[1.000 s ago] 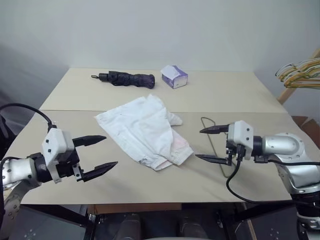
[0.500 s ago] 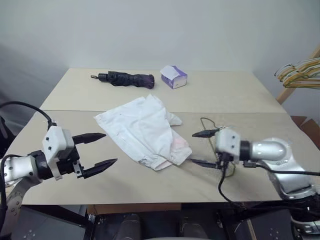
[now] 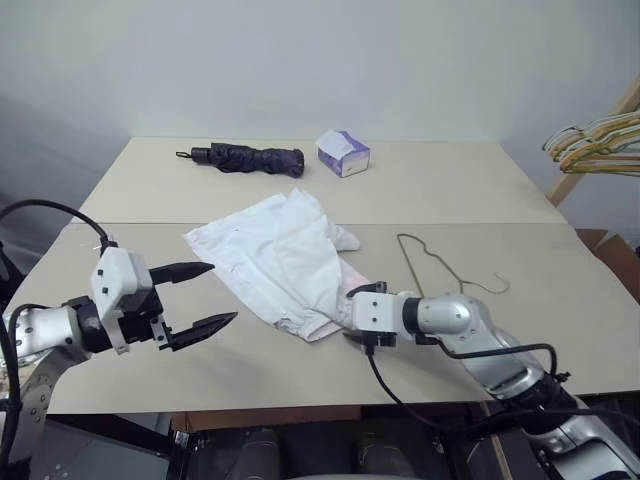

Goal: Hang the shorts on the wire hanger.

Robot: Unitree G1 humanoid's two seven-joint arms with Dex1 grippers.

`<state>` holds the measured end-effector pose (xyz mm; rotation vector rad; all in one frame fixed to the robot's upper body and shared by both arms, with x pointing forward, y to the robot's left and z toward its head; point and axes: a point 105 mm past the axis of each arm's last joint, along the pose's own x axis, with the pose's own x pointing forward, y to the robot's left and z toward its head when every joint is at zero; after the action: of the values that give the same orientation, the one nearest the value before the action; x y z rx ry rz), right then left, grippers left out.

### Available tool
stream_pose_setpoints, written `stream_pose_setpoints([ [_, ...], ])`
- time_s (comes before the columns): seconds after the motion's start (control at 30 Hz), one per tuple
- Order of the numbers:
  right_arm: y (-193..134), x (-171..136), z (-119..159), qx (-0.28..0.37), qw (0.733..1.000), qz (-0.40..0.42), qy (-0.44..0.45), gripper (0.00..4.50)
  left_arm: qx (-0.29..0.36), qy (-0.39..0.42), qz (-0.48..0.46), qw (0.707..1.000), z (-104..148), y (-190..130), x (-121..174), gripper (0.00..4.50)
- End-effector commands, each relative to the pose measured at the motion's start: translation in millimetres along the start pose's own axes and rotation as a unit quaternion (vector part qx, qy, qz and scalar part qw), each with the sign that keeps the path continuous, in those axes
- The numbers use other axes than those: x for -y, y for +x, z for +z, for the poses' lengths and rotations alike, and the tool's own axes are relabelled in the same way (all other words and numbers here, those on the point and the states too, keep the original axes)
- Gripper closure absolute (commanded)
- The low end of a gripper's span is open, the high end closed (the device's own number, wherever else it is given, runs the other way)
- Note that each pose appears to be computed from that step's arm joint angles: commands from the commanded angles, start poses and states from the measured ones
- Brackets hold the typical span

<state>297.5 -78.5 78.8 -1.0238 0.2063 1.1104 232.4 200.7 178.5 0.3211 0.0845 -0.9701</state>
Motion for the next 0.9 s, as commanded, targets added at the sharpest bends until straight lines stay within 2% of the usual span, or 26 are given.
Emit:
stream_pose_setpoints([
  [0.03, -6, 14, 5, -0.002, 1.0, -0.025, -0.013, 2.06, 0.007, 0.023, -0.002, 1.0, 8, 0, 0, 0.0],
  [0.27, -19, 31, -1, -0.001, 0.999, -0.031, -0.042, 4.47, 0.011, 0.024, -0.001, 1.0, 5, 4, 3, 0.0],
  [0.4, -28, 55, -18, -0.017, 0.996, -0.048, -0.069, 4.47, 0.013, 0.025, -0.002, 1.0, 4, 6, 3, 0.0],
  [0.63, -54, 129, -64, -0.086, 0.981, -0.115, -0.132, 4.47, 0.016, 0.031, -0.007, 0.999, 4, 9, 1, 0.0],
  [0.73, -56, 145, -77, -0.106, 0.974, -0.131, -0.149, 4.47, 0.016, 0.034, -0.008, 0.999, 5, 10, 1, 0.0],
  [0.87, -48, 148, -79, -0.101, 0.975, -0.131, -0.148, 4.47, 0.017, 0.038, -0.01, 0.999, 5, 11, 1, 0.0],
  [0.9, -46, 147, -79, -0.099, 0.977, -0.127, -0.143, 3.85, 0.016, 0.039, -0.01, 0.999, 5, 11, 1, 0.0],
])
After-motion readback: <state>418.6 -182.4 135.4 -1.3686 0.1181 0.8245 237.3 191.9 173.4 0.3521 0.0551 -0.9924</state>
